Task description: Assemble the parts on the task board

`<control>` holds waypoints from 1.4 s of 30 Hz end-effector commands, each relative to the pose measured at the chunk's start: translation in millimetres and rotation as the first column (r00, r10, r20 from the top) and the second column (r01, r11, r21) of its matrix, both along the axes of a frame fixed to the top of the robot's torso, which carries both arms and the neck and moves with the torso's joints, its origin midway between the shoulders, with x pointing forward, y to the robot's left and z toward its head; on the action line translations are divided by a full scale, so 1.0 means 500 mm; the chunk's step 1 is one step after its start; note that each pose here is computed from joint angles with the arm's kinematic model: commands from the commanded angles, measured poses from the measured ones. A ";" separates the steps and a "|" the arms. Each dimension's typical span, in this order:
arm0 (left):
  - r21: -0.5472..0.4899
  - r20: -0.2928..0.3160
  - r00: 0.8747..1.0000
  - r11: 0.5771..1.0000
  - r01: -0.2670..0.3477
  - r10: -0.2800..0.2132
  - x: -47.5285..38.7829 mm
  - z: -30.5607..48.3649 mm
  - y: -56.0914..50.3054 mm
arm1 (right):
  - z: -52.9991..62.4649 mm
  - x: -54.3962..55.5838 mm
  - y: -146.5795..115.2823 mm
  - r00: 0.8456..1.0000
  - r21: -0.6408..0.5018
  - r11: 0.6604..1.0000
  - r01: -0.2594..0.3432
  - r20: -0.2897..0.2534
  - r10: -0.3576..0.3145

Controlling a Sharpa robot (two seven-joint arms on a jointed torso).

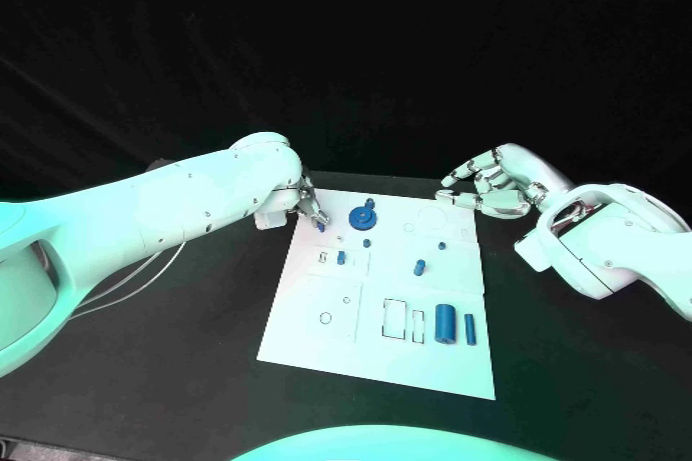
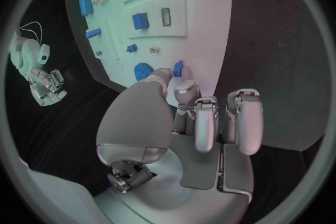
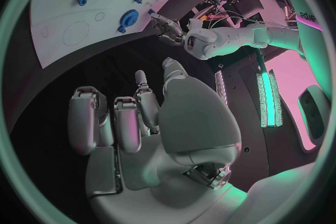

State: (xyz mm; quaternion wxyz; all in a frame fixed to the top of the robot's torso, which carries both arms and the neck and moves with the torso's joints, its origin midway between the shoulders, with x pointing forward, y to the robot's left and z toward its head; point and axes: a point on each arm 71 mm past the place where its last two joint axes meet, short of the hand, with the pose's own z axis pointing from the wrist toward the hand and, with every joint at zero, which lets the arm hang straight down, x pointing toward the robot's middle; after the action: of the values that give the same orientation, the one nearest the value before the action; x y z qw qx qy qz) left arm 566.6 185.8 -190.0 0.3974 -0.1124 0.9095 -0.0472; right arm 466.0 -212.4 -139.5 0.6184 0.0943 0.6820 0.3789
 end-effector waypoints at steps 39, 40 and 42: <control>-0.341 0.039 0.995 0.937 -0.077 0.096 -0.098 0.016 0.027 | -0.004 0.000 -0.005 1.000 -0.015 1.000 -0.006 -0.012 0.005; -0.338 0.044 0.995 0.939 -0.070 0.090 -0.104 0.013 0.027 | -0.005 0.000 -0.005 1.000 -0.015 1.000 -0.005 -0.012 0.005; -0.325 0.054 0.996 0.944 -0.054 0.075 -0.113 0.010 0.027 | -0.005 0.000 -0.005 1.000 -0.015 1.000 -0.005 -0.012 0.005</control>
State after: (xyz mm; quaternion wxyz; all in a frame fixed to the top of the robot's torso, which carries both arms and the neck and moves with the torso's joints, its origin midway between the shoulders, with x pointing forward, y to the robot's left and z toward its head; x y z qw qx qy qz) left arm 510.3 201.9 -188.1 0.3868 -0.2010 0.8828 -0.1751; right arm 466.7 -215.8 -140.7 0.6177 0.0955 0.6846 0.3750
